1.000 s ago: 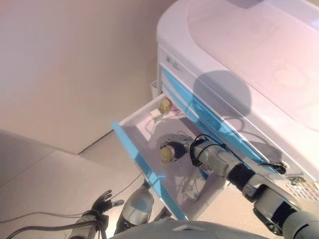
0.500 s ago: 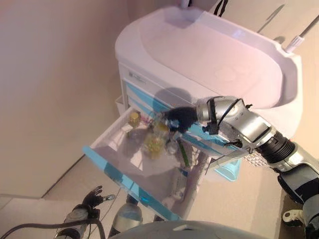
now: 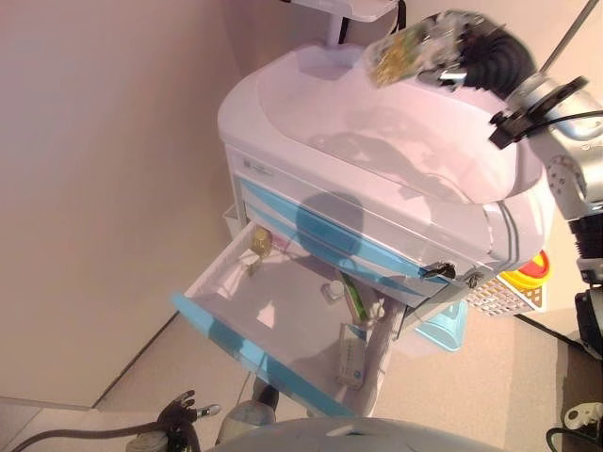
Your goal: Open the drawer and pick up the medicine
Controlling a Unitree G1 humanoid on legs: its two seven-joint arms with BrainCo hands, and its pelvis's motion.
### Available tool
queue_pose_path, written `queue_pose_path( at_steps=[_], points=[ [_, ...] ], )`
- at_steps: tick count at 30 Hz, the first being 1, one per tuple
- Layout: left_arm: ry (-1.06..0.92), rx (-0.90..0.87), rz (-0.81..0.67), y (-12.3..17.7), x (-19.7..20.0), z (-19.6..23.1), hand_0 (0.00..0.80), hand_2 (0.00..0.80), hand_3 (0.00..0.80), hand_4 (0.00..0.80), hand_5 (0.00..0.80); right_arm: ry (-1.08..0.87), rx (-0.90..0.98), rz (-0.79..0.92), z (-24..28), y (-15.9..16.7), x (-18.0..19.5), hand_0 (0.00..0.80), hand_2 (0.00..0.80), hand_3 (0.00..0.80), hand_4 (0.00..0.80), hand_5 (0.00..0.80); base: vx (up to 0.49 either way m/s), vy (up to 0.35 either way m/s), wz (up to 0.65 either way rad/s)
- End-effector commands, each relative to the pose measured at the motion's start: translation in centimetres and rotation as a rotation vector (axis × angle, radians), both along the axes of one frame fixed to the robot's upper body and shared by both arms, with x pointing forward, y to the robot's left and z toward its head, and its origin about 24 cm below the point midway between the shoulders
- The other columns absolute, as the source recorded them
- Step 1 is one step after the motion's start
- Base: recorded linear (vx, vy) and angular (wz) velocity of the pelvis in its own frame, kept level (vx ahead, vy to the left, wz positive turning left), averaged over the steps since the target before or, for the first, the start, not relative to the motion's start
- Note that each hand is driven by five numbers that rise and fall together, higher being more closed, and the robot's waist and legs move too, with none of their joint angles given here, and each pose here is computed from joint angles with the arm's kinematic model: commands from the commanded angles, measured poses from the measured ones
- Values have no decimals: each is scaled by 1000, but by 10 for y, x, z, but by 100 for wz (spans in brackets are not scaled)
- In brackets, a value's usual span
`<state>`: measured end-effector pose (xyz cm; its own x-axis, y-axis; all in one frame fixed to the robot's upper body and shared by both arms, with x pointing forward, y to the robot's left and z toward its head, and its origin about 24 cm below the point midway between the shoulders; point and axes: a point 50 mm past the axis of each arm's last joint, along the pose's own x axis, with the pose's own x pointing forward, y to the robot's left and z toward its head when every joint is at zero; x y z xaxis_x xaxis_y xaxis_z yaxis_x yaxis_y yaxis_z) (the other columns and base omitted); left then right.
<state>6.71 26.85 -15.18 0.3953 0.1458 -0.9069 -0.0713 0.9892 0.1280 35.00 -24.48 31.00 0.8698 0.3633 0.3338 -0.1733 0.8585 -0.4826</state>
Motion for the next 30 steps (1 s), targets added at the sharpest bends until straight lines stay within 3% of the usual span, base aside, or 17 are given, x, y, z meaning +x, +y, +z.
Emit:
queue_pose_path(
  at_steps=[1, 8, 14, 30],
  points=[
    [58, 35, -23, 14, -5, 2, 0, 0, 0, 0, 0, -109, -61, -163, 40, -20, -5, 800, 800, 800, 800, 800, 0, 0, 0],
    [49, 39, -50, 15, -1, 4, 0, 0, 0, 0, 0, 3, -460, -427, 41, -49, 4, 800, 800, 800, 800, 800, 30, 3, 12],
    [30, 39, -72, 15, 5, 6, 0, 0, 0, 0, 0, 204, -671, -483, 32, -62, 9, 800, 800, 800, 800, 800, 29, 3, 16],
    [46, 51, -88, 19, 2, 8, 0, 0, 0, 0, 0, 569, -816, -411, -29, -76, 17, 800, 800, 800, 800, 800, 30, 14, 8]
  ],
)
